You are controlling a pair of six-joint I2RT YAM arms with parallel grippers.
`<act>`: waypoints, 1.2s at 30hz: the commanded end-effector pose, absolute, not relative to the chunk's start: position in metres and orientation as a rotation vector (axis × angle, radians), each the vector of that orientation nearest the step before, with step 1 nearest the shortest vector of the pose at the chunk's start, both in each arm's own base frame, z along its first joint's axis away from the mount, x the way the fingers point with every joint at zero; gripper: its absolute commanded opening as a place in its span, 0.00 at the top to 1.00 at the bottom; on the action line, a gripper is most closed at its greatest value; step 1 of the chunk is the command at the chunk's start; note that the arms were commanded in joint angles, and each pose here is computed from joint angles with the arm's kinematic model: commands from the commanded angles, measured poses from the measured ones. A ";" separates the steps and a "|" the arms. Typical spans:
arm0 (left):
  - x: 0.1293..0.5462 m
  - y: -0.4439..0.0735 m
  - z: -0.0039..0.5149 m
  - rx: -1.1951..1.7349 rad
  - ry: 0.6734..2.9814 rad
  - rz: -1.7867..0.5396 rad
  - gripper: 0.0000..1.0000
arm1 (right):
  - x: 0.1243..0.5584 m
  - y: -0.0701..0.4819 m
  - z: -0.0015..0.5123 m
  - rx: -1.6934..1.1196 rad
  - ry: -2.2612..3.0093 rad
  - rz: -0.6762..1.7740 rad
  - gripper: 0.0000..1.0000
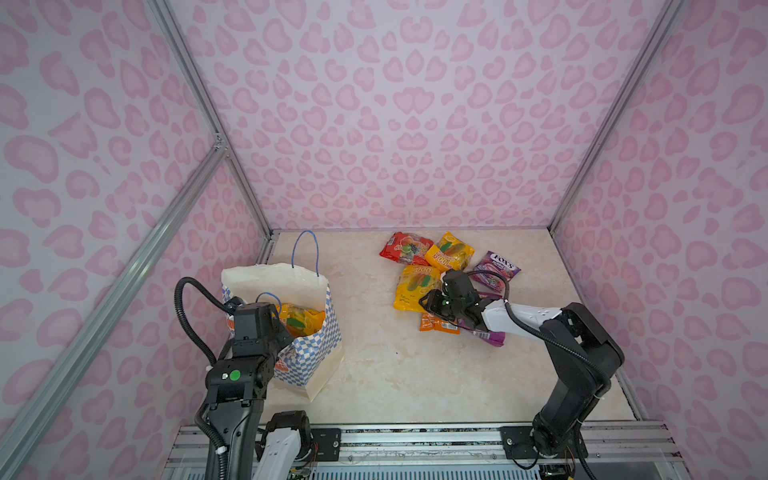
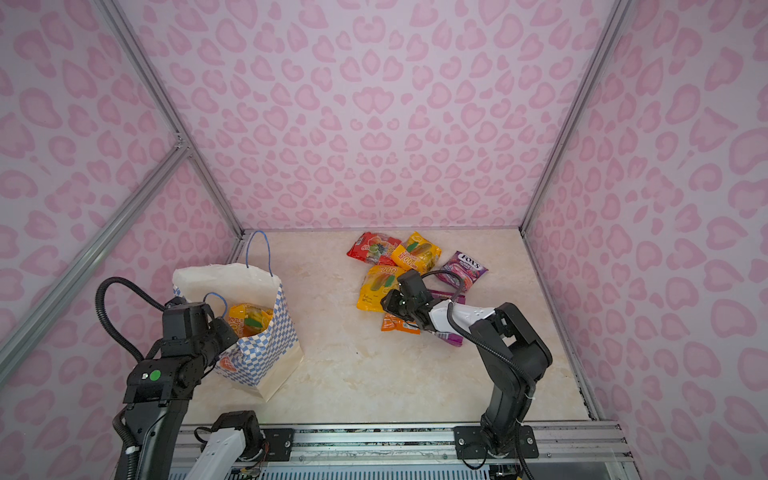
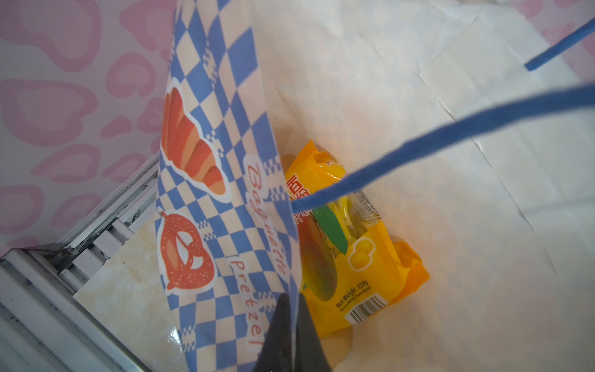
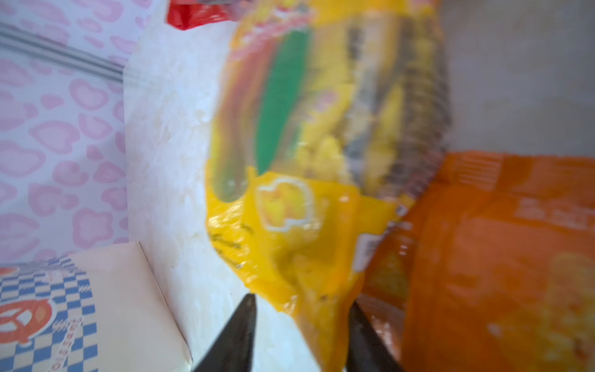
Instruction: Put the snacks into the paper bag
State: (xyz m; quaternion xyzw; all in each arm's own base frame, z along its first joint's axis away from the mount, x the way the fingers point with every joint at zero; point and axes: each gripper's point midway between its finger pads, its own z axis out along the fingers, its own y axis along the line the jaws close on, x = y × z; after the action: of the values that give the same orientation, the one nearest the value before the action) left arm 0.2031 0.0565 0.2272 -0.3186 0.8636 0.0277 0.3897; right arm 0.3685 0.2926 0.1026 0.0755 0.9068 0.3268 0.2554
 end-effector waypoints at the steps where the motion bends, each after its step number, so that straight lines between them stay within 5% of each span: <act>1: 0.211 0.051 0.235 -0.775 2.168 0.022 0.97 | 0.362 0.309 0.142 -0.103 2.417 0.733 0.25; 12: 0.197 0.052 0.241 -0.779 2.157 0.032 0.97 | 0.320 0.434 0.288 -0.678 2.010 0.926 0.03; 20: 0.193 0.053 0.241 -0.802 2.151 0.033 0.97 | 0.323 0.516 0.308 -0.808 1.904 1.041 0.06; 27: 0.189 0.052 0.239 -0.805 2.157 0.027 0.97 | 0.344 0.561 0.305 -0.806 1.879 1.071 0.27; 31: 0.189 0.052 0.242 -0.803 2.149 0.025 0.97 | 0.354 0.579 0.294 -0.815 1.899 1.078 0.53; 36: 0.193 0.046 0.247 -0.766 2.158 -0.016 0.97 | 0.357 0.582 0.305 -0.814 1.865 1.108 1.00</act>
State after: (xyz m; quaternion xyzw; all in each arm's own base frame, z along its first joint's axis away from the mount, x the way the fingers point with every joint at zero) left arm 0.1907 0.0510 0.2436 -0.3171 0.8536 0.0056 0.4132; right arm 0.3587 0.5814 0.3028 -0.3164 0.7408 0.4317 0.4058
